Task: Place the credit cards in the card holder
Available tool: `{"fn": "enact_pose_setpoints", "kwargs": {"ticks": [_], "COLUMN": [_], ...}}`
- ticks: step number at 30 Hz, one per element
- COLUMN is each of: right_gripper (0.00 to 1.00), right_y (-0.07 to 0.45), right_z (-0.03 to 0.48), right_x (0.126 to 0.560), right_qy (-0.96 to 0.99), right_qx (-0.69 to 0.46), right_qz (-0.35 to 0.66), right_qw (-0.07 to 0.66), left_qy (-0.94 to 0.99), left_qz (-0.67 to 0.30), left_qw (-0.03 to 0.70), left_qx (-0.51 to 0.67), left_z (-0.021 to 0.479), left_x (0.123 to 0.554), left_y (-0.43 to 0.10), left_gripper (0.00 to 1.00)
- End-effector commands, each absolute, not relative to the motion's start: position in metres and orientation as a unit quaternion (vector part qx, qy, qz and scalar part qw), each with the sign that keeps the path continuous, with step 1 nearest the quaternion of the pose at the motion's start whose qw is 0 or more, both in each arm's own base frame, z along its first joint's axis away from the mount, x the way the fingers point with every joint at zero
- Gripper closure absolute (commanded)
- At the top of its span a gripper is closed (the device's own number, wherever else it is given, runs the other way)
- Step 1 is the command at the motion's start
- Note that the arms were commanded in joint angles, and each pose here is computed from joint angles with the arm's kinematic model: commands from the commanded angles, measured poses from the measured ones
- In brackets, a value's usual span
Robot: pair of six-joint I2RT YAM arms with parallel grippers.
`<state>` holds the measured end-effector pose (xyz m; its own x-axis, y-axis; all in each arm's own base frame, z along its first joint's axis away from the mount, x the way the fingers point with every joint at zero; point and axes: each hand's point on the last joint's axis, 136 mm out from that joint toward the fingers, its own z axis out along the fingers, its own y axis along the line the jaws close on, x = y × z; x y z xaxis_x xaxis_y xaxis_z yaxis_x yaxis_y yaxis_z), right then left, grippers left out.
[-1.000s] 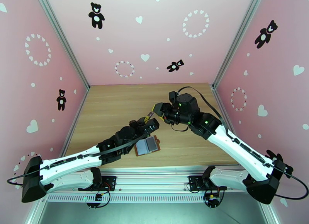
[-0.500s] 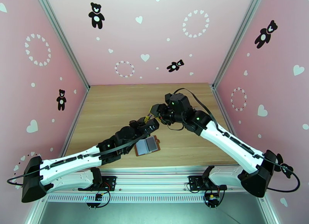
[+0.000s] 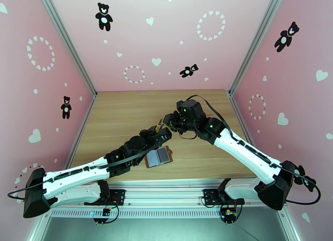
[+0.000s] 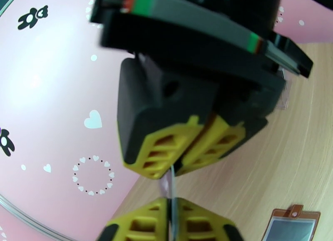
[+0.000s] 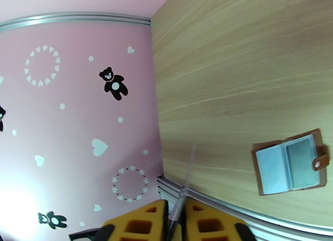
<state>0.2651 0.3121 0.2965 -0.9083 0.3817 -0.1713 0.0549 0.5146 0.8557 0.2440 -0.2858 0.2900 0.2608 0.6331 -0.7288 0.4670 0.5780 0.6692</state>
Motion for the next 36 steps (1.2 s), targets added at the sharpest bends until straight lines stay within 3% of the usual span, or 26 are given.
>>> {"fn": "enact_pose_setpoints", "kwargs": {"ticks": [1, 3, 4, 5, 6, 8, 12, 15, 20, 29, 32, 36], "right_gripper": [0.94, 1.0, 1.0, 1.0, 1.0, 1.0, 1.0, 1.0, 1.0, 1.0, 1.0, 1.0], "right_y": [0.316, 0.314, 0.312, 0.31, 0.307, 0.306, 0.314, 0.314, 0.299, 0.301, 0.309, 0.317], "right_z": [0.312, 0.321, 0.325, 0.329, 0.333, 0.344, 0.343, 0.332, 0.303, 0.299, 0.307, 0.315], "right_x": [0.275, 0.284, 0.289, 0.296, 0.302, 0.309, 0.299, 0.276, 0.233, 0.18, 0.17, 0.158], "right_qy": [0.841, 0.835, 0.833, 0.834, 0.835, 0.837, 0.847, 0.832, 0.8, 0.727, 0.71, 0.699], "right_qx": [0.131, 0.132, 0.133, 0.13, 0.123, 0.093, -0.048, -0.161, -0.257, -0.314, -0.323, -0.336], "right_qz": [0.493, 0.498, 0.499, 0.497, 0.491, 0.484, 0.458, 0.449, 0.452, 0.538, 0.555, 0.563], "right_qw": [0.181, 0.191, 0.196, 0.202, 0.213, 0.238, 0.265, 0.283, 0.299, 0.29, 0.29, 0.286], "left_qy": [0.61, 0.62, 0.625, 0.633, 0.642, 0.663, 0.747, 0.809, 0.809, 0.74, 0.725, 0.72], "left_qz": [0.056, 0.042, 0.033, 0.021, 0.004, -0.031, -0.126, -0.244, -0.401, -0.551, -0.577, -0.587], "left_qw": [0.651, 0.641, 0.636, 0.632, 0.631, 0.625, 0.595, 0.516, 0.413, 0.358, 0.345, 0.339], "left_qx": [0.449, 0.45, 0.451, 0.446, 0.436, 0.411, 0.267, 0.144, 0.117, 0.144, 0.148, 0.147], "left_z": [0.289, 0.287, 0.286, 0.287, 0.29, 0.293, 0.304, 0.287, 0.26, 0.265, 0.271, 0.277], "left_x": [0.245, 0.241, 0.238, 0.234, 0.23, 0.224, 0.22, 0.214, 0.186, 0.155, 0.152, 0.152], "left_y": [-0.285, -0.285, -0.284, -0.283, -0.281, -0.274, -0.244, -0.229, -0.245, -0.273, -0.281, -0.285], "left_gripper": [0.62, 0.28, 0.18, 0.16, 0.05, 0.02, 0.01, 0.02, 0.08, 0.24, 0.33, 0.52]}}
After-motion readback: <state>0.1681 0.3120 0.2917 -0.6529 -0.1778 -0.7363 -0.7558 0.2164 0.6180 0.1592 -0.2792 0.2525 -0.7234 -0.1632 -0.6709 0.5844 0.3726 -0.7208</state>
